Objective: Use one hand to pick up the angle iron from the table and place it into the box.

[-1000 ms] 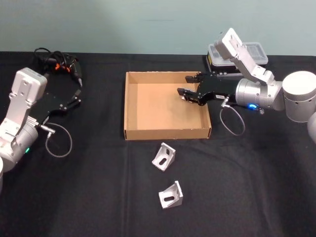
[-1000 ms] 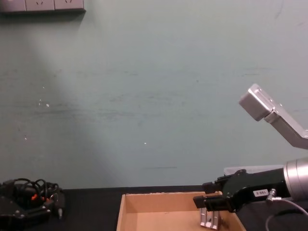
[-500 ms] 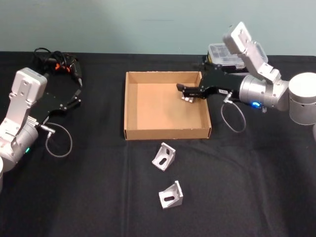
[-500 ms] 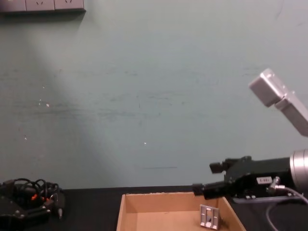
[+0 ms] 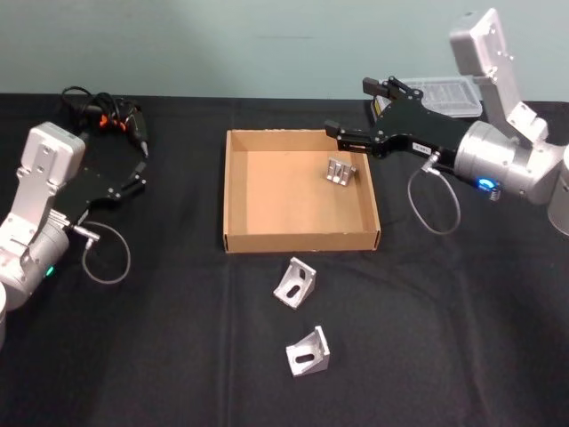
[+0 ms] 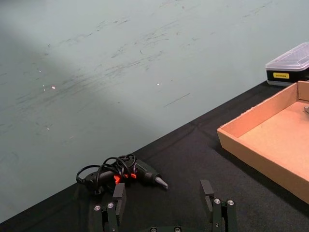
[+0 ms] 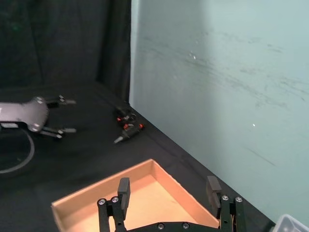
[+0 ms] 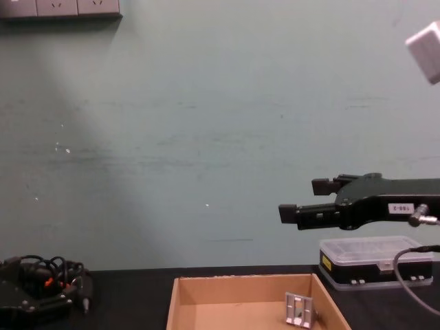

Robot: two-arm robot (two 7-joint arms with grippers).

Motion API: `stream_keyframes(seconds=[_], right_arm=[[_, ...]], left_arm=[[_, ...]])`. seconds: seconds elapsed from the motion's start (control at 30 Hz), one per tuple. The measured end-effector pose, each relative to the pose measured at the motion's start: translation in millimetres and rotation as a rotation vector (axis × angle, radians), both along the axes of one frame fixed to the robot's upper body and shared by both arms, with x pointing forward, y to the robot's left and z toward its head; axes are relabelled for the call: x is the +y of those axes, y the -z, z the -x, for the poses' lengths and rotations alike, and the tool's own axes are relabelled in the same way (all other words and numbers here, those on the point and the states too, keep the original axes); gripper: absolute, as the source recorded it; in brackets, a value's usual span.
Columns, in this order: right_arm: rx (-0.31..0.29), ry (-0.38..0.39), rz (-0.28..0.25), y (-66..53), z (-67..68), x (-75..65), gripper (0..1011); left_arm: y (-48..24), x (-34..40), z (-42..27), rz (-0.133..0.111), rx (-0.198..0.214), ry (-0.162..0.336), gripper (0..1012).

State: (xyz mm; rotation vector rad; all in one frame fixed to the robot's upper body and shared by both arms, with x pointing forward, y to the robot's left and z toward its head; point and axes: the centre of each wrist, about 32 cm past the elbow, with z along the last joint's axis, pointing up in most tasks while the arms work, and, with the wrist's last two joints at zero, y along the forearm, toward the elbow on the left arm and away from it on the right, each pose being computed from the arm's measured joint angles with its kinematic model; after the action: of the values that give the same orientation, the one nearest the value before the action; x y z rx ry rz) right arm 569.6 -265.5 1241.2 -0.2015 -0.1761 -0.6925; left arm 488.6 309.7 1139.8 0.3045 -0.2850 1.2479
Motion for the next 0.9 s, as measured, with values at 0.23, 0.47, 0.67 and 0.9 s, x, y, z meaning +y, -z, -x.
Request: stream_keyframes(seconds=[0.23, 0.47, 0.67, 0.9], right_arm=[[0.034, -0.034, -0.038, -6.2, 25.9, -1.4, 1004], [0.112, -0.077, -0.041, -6.8, 45.1, -3.7, 1004], [0.177, -0.123, -0.018, -2.5, 57.8, -2.9, 1004], [0.223, -0.170, 0.013, 8.1, 68.4, 3.3, 1004]], left_arm=[[0.0, 0.0, 0.0, 0.000, 0.000, 0.000, 1000], [0.0, 0.0, 0.0, 0.000, 0.000, 0.000, 1000], [0.0, 0.0, 0.0, 0.000, 0.000, 0.000, 1000], [0.0, 0.0, 0.0, 0.000, 0.000, 0.000, 1000]])
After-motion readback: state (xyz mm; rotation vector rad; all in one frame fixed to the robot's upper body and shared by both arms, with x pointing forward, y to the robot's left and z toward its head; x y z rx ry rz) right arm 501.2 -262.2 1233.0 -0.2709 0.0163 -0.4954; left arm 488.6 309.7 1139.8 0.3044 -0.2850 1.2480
